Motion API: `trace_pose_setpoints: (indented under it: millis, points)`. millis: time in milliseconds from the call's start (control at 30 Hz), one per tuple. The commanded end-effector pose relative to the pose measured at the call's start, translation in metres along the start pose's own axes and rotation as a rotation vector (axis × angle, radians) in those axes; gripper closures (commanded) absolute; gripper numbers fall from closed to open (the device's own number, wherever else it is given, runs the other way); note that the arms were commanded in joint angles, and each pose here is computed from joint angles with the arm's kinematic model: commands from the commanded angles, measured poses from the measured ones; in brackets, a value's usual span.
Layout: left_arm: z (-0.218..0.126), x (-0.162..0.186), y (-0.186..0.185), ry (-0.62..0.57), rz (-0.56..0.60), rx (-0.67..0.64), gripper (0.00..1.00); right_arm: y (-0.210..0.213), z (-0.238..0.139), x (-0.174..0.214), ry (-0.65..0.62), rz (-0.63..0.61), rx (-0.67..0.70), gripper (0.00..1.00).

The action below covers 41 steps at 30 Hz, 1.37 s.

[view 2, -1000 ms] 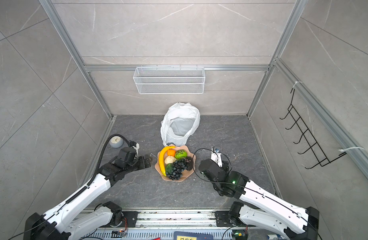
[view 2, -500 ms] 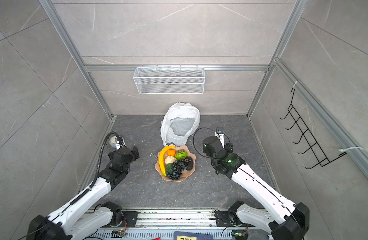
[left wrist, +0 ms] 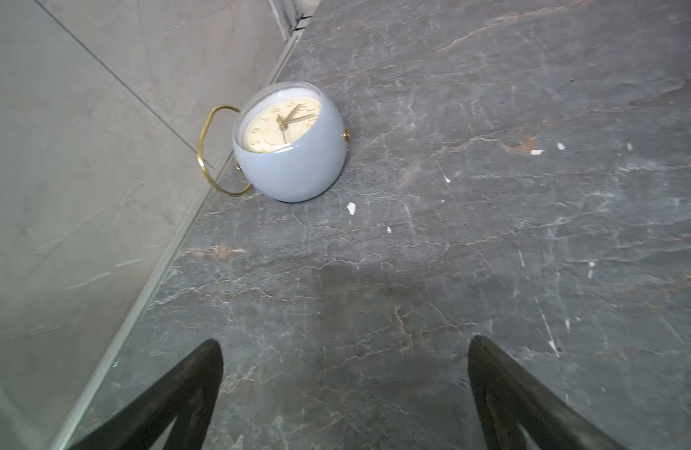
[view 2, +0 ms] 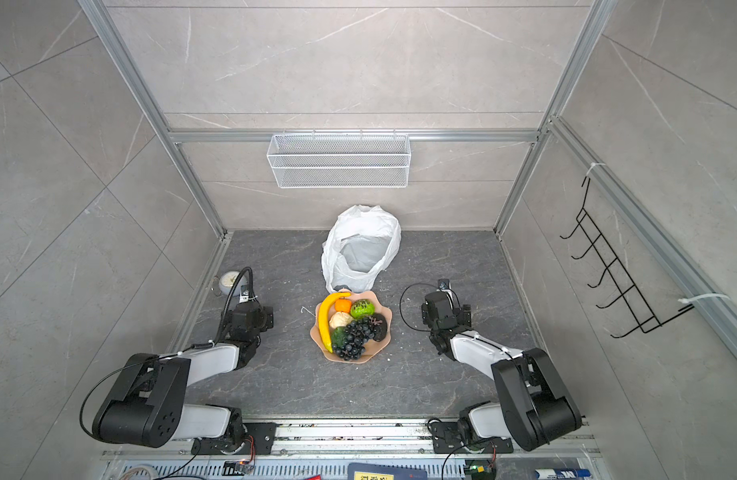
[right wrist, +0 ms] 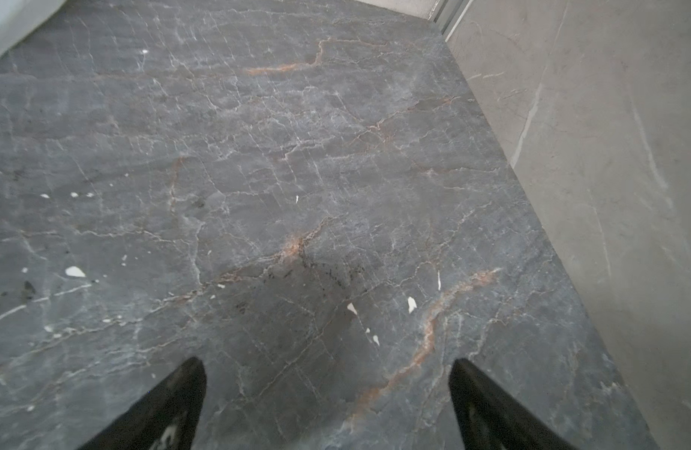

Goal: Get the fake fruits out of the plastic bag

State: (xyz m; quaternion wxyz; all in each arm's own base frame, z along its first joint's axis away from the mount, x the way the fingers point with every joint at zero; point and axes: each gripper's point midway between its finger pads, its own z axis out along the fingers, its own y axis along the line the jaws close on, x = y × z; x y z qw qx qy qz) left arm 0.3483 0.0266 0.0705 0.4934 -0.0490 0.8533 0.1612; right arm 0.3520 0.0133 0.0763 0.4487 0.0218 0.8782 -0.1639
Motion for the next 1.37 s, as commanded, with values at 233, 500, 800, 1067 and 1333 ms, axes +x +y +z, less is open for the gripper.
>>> trace_pose_setpoints:
  millis: [233,500,800,1067,1333]
  points:
    - [0.024,-0.033,-0.002,-0.135,-0.14,0.199,0.0,0.004,0.006,-0.045,-0.287,0.11,-0.161,0.0]
    - [0.024,-0.032,-0.001,-0.12,-0.142,0.199,0.0,0.01,0.015,-0.035,-0.281,0.12,-0.238,0.0]
    - [0.024,-0.032,-0.001,-0.121,-0.143,0.199,0.0,-0.001,0.017,-0.034,-0.28,0.146,-0.178,0.0]
    - [0.024,-0.032,-0.001,-0.122,-0.142,0.199,0.0,-0.001,0.018,-0.034,-0.275,0.145,-0.177,0.0]
    - [0.023,-0.03,-0.001,-0.119,-0.14,0.2,0.0,-0.001,0.017,-0.034,-0.277,0.147,-0.177,0.0]
